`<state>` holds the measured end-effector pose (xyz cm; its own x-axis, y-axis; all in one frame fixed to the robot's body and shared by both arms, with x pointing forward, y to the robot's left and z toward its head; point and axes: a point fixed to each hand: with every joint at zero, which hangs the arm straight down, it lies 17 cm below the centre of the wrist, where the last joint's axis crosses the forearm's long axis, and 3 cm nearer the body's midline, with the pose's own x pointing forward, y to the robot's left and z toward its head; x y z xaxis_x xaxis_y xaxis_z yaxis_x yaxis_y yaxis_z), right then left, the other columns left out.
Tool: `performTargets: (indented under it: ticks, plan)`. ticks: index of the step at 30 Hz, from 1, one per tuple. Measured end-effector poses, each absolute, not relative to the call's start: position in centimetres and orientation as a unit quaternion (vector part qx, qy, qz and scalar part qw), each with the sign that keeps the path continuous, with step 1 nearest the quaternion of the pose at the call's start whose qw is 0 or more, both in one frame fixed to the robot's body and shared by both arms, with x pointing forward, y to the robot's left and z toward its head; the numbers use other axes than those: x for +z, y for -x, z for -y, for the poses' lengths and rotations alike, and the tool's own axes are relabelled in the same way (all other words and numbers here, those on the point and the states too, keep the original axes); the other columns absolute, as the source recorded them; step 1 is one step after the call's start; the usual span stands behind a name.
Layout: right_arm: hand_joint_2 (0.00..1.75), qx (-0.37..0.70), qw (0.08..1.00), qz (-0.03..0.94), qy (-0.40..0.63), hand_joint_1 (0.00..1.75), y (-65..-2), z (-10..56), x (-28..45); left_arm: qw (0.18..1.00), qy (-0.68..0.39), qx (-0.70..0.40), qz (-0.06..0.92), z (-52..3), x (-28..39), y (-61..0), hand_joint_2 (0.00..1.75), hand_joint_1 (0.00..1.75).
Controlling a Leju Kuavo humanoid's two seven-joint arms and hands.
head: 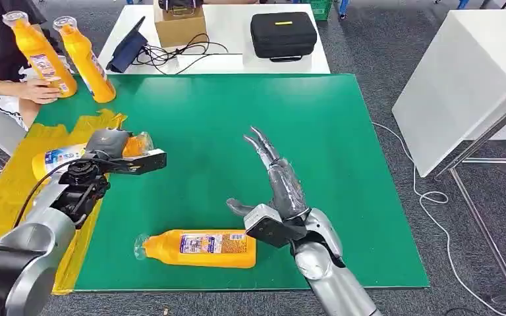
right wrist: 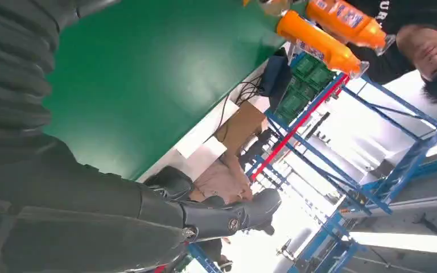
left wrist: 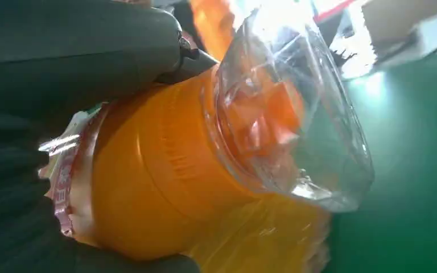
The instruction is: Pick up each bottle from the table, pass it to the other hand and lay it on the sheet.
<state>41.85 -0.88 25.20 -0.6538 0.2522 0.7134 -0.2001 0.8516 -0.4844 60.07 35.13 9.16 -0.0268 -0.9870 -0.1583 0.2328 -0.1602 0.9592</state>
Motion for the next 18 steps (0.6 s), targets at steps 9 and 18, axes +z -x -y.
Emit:
performTargets:
  ticks: [9, 18]
  plan:
    - [1.75, 0.274, 0.416, 0.867, 0.015, 0.00, -41.8, 0.8, 25.1, 0.529, -0.468, -0.602, 0.371, -36.9, 7.7, -59.4, 1.75, 1.75]
    - [1.75, 0.290, 0.421, 0.860, 0.016, 0.00, -42.0, 0.2, 24.6, 0.572, -0.442, -0.606, 0.332, -38.5, 5.2, -57.9, 1.75, 0.00]
